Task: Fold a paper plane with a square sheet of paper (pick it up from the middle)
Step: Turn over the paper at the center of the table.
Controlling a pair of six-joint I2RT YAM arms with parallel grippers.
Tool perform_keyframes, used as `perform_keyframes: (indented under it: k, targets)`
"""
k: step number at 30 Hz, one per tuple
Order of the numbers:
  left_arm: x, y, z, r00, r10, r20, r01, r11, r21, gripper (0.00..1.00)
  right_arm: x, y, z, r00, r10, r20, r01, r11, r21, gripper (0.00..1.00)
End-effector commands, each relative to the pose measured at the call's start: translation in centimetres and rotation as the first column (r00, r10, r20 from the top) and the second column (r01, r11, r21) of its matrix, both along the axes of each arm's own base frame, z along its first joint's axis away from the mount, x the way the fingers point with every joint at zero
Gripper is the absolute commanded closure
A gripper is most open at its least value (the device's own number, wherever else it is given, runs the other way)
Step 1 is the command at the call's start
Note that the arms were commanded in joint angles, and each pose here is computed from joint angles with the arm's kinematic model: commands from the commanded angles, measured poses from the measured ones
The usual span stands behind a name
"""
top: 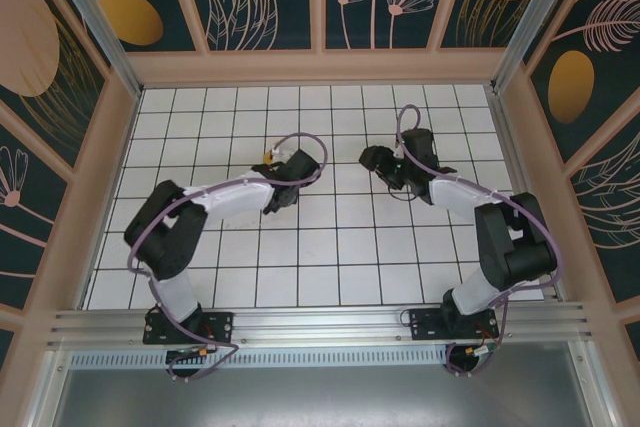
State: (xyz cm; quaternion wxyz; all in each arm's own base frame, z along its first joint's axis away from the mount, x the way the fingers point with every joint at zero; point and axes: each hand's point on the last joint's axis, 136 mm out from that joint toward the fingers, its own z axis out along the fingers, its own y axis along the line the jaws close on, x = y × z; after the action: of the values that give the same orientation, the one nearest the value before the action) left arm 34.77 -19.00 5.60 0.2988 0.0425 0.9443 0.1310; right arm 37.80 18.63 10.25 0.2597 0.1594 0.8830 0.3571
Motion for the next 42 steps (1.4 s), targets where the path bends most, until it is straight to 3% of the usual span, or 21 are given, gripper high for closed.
perform_keyframes:
  k: [1,4,8,12,16,19,26,31,36,42]
  targets:
    - [-0.5,-0.4,-1.0,0.999,-0.019,-0.042,0.023,0.996,0.085,0.87,-0.2,-2.7,-0.1,0.994,-0.106,-0.004,0.106,0.993,-0.045,0.33]
    - [-0.8,-3.2,-2.7,0.993,-0.066,-0.096,0.063,0.997,-0.035,0.78,-0.4,-3.9,-0.4,0.989,-0.149,-0.018,0.148,0.988,-0.047,0.33]
    - [-0.8,-5.9,-2.6,0.989,-0.109,-0.101,0.088,0.978,-0.191,0.54,-0.7,-4.4,-0.7,0.987,-0.158,-0.020,0.157,0.986,-0.054,0.32]
    - [-0.6,-7.7,-0.1,0.987,-0.154,-0.053,0.129,0.937,-0.323,0.31,-0.8,-3.7,-0.6,0.992,-0.123,-0.011,0.122,0.991,-0.050,0.32]
    - [0.1,-7.0,4.2,0.990,-0.132,0.039,0.135,0.875,-0.465,0.15,-1.0,-0.8,0.2,0.999,-0.032,0.030,0.033,0.999,-0.040,0.35]
    - [0.7,-4.6,6.5,0.993,-0.063,0.096,0.106,0.827,-0.552,0.08,-1.7,3.4,0.6,0.996,0.073,0.056,-0.071,0.997,-0.040,0.43]
    - [0.6,5.1,6.6,0.962,0.240,0.133,-0.120,0.804,-0.582,0.02,-4.5,15.4,0.3,0.944,0.323,0.067,-0.320,0.946,-0.050,0.69]
    - [-0.3,9.4,5.4,0.912,0.396,0.107,-0.243,0.733,-0.635,0.01,-5.9,22.4,-1.6,0.896,0.443,0.030,-0.442,0.896,-0.046,0.78]
    - [-1.1,10.9,4.3,0.887,0.455,0.076,-0.295,0.687,-0.664,0.01,-6.0,25.5,-3.6,0.874,0.486,-0.017,-0.486,0.873,-0.029,0.80]
    - [-1.1,11.1,3.9,0.887,0.456,0.070,-0.300,0.686,-0.662,0.02,-4.9,24.1,-7.0,0.888,0.449,-0.096,-0.458,0.881,-0.121,0.82]
